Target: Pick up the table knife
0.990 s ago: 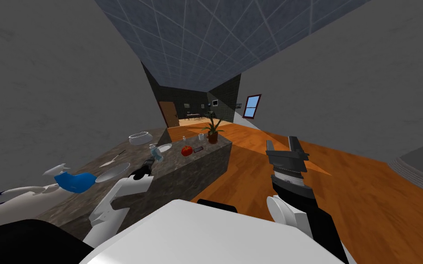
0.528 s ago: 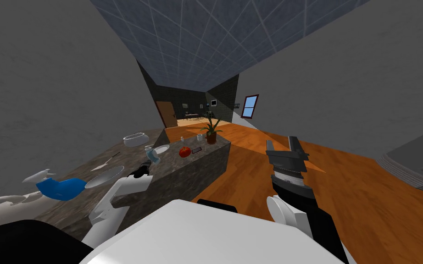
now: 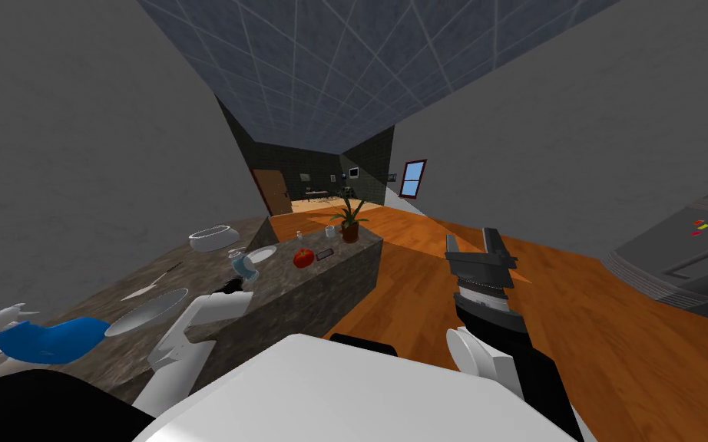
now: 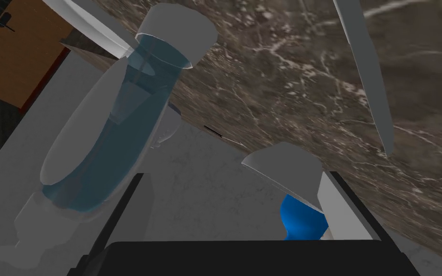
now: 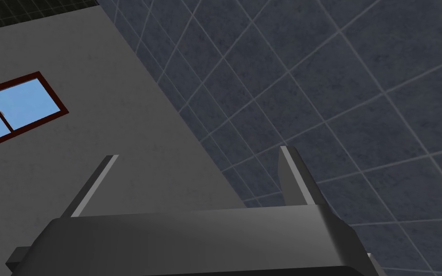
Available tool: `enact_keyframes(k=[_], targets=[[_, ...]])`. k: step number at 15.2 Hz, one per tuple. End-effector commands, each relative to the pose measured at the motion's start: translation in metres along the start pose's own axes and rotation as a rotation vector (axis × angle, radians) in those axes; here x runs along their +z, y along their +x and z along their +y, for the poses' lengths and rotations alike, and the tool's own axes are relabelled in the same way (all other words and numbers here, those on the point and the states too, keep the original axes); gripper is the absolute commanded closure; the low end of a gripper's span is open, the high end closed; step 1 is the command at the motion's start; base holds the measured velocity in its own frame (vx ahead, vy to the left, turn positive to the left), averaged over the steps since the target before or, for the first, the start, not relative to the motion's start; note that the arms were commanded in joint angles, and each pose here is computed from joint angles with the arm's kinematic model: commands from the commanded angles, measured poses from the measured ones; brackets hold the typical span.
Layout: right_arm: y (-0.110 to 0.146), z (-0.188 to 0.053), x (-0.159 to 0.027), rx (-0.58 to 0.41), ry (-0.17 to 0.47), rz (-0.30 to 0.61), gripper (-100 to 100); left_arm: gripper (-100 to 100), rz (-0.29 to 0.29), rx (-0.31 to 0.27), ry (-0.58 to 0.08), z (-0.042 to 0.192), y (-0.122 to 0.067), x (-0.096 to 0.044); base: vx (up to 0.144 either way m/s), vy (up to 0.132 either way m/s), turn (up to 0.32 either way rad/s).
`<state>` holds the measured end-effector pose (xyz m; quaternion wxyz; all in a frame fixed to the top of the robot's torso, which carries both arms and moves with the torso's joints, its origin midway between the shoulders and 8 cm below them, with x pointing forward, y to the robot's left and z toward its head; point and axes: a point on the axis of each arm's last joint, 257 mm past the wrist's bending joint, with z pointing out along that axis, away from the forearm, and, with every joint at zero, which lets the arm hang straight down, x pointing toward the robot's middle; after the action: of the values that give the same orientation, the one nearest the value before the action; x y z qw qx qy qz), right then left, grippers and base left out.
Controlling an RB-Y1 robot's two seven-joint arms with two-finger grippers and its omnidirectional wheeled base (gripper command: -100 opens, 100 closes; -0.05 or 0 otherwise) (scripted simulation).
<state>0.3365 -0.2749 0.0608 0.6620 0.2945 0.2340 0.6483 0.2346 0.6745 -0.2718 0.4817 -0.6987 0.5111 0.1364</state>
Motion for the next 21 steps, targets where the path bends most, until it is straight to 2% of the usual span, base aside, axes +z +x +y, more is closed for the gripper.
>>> enact_keyframes(k=[1, 7, 8, 11, 12, 14, 18, 21], targets=[[0.000, 0.000, 0.000, 0.000, 0.000, 0.000, 0, -100, -0.010, -0.006, -0.060, 0.016, -0.006, 0.003, 0.058, -0.008, -0.106], [0.000, 0.000, 0.000, 0.000, 0.000, 0.000, 0, -100, -0.023, -0.015, -0.182, 0.046, -0.012, 0.004, 0.040, -0.002, -0.039], [0.000, 0.000, 0.000, 0.000, 0.000, 0.000, 0, -100, -0.037, -0.025, -0.222, 0.056, -0.018, 0.007, 0.046, 0.002, -0.072], [0.000, 0.000, 0.000, 0.000, 0.000, 0.000, 0, -100, -0.035, -0.026, -0.268, 0.067, -0.017, 0.004, 0.047, -0.001, -0.037], [0.000, 0.000, 0.000, 0.000, 0.000, 0.000, 0, -100, -0.047, -0.036, -0.318, 0.079, -0.022, 0.005, 0.052, -0.002, -0.055], [0.000, 0.000, 0.000, 0.000, 0.000, 0.000, 0, -100, -0.046, -0.037, -0.352, 0.088, -0.021, 0.002, 0.056, -0.001, -0.055], [0.000, 0.000, 0.000, 0.000, 0.000, 0.000, 0, -100, -0.063, -0.060, -0.474, 0.116, -0.027, -0.002, 0.067, 0.006, -0.048], [0.000, 0.000, 0.000, 0.000, 0.000, 0.000, 0, -100, -0.062, -0.061, -0.510, 0.124, -0.026, -0.007, 0.051, 0.004, -0.023]])
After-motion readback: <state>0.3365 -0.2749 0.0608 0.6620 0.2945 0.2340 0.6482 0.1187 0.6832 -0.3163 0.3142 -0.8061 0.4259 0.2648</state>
